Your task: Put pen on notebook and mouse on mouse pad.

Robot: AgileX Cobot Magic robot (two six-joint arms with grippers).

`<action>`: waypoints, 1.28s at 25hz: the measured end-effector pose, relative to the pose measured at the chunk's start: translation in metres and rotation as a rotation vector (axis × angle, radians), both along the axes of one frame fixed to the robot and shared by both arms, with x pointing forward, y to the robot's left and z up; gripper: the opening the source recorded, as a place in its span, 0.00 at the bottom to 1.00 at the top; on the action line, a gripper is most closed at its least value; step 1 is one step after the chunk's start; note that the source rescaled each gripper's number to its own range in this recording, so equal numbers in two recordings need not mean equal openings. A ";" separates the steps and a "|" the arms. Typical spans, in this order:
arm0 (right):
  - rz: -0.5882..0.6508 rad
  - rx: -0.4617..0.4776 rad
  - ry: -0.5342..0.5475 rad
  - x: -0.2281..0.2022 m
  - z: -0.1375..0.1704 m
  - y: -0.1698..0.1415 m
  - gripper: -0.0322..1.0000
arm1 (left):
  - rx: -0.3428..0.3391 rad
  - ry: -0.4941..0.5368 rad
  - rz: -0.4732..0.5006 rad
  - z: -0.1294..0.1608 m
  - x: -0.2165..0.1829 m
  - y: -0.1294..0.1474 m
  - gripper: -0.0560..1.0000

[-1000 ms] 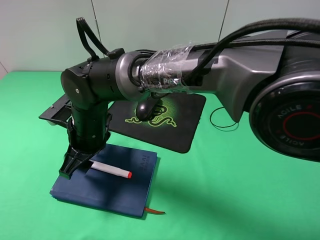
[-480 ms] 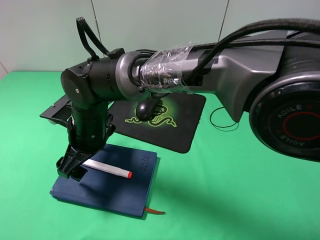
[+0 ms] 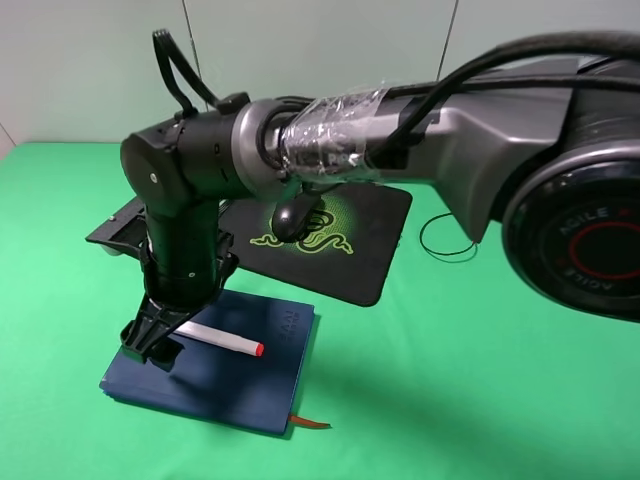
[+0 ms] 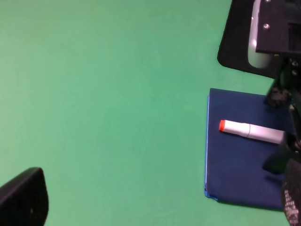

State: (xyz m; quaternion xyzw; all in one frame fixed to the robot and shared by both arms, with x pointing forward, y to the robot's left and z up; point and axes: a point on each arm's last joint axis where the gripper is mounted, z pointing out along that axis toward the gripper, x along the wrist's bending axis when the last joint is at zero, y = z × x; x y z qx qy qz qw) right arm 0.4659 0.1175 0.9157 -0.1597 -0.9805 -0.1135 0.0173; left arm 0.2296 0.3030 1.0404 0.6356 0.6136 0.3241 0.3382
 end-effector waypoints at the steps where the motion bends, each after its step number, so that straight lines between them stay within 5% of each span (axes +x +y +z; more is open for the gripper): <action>1: 0.002 -0.006 0.005 -0.001 0.003 -0.001 1.00 | 0.000 0.000 0.000 0.000 0.000 0.000 1.00; 13: 0.045 -0.037 -0.070 -0.013 0.102 -0.035 1.00 | 0.000 -0.001 0.000 0.000 0.000 0.000 1.00; 25: -0.031 0.119 -0.186 -0.030 0.194 -0.071 1.00 | 0.000 -0.001 0.000 0.000 0.000 0.000 1.00; 32: -0.044 0.098 -0.235 -0.049 0.212 -0.114 1.00 | 0.000 -0.001 0.000 0.000 0.000 0.000 1.00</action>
